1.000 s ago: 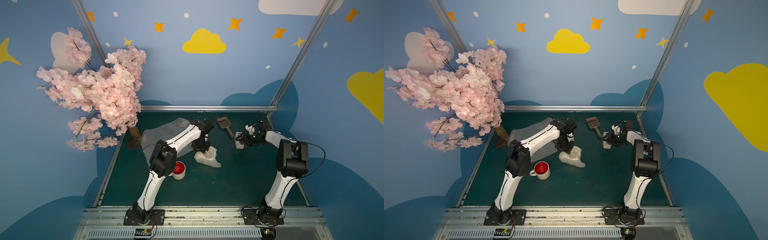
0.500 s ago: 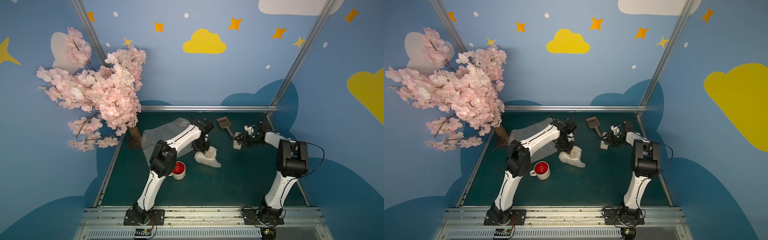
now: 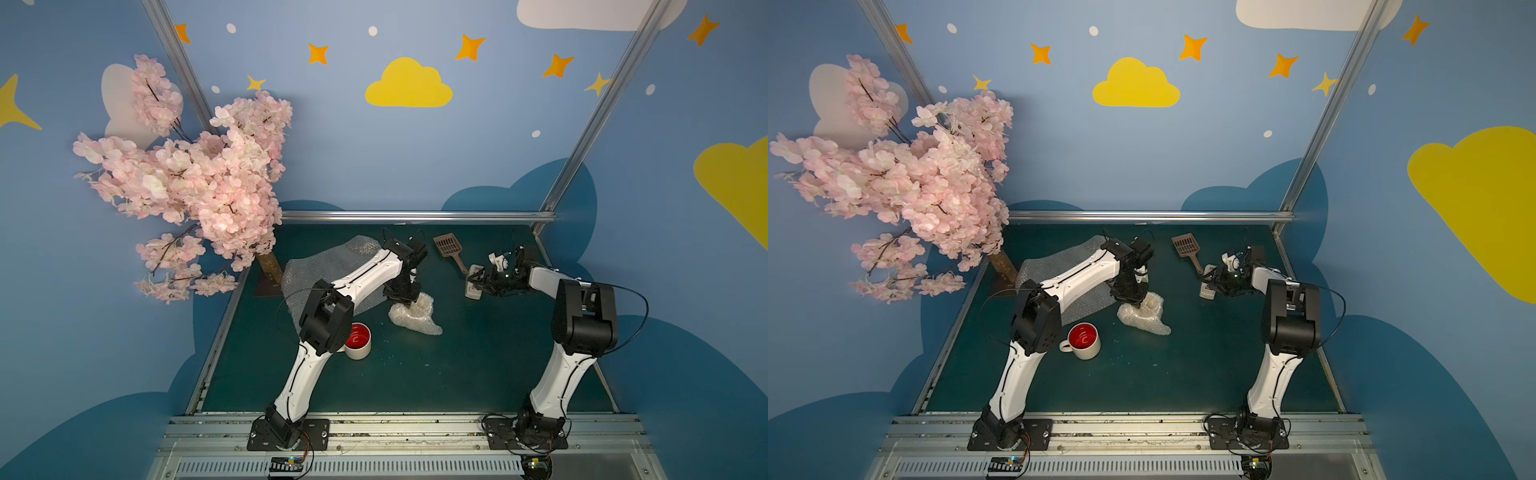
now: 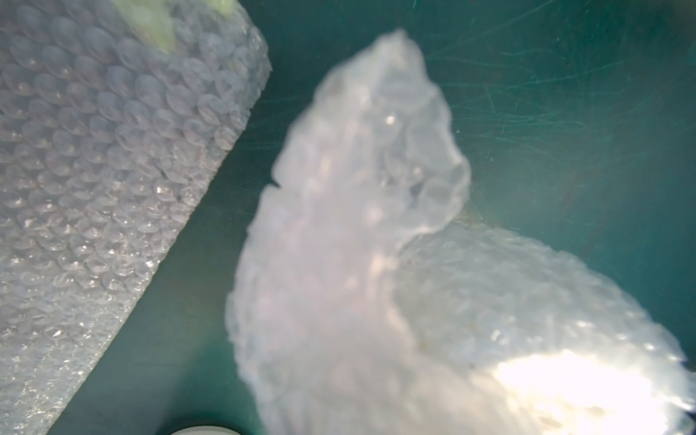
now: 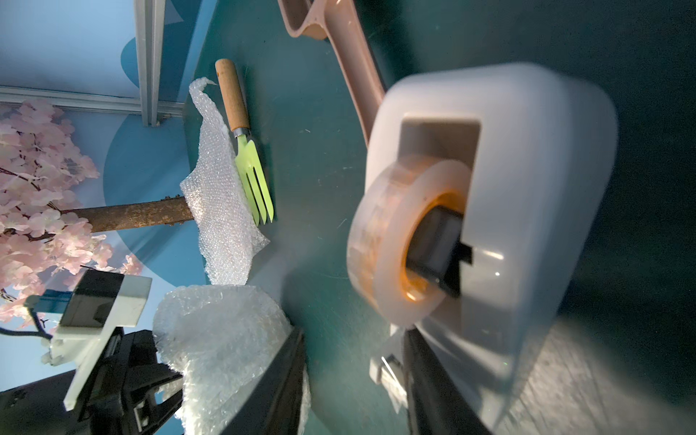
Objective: Wrap mugs in bubble wrap
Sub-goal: Tear off the tape using the Tape Cutter.
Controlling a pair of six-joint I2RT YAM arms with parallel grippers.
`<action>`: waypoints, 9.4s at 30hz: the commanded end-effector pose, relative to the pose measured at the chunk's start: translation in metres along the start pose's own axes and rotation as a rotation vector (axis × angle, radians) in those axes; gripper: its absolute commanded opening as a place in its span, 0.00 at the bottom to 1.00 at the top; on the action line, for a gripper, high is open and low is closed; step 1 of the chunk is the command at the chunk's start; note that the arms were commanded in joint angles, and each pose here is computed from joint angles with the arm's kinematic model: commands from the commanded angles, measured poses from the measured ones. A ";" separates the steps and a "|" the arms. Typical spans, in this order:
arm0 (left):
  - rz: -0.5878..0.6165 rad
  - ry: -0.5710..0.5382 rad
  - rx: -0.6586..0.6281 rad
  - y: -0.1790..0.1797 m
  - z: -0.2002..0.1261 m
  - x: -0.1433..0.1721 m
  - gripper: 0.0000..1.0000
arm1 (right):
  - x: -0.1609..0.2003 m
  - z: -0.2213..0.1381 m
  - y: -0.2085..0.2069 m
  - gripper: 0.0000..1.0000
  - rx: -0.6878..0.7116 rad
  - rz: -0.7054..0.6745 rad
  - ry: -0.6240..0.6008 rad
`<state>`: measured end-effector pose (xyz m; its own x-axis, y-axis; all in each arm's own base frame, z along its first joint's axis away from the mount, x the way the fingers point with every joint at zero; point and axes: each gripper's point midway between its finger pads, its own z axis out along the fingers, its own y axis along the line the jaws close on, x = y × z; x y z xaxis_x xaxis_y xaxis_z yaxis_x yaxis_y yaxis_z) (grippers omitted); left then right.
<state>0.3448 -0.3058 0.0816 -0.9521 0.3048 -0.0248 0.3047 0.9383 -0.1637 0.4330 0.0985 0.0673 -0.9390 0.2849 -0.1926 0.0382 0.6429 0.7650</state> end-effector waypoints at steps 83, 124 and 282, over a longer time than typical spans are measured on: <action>0.020 0.013 -0.006 -0.007 0.002 0.003 0.23 | -0.004 -0.014 0.011 0.57 -0.086 0.026 -0.043; 0.024 0.017 -0.012 -0.006 0.001 0.004 0.23 | -0.018 0.004 0.014 0.15 -0.096 0.055 -0.057; 0.025 0.021 -0.002 -0.013 0.005 -0.001 0.21 | 0.056 -0.018 -0.053 0.00 0.453 0.129 0.258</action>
<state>0.3454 -0.3109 0.0815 -0.9480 0.3176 -0.0210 0.3174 0.9379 -0.1403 0.3748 0.0723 0.0273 -0.9636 0.2582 0.0691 0.2611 0.8541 0.4498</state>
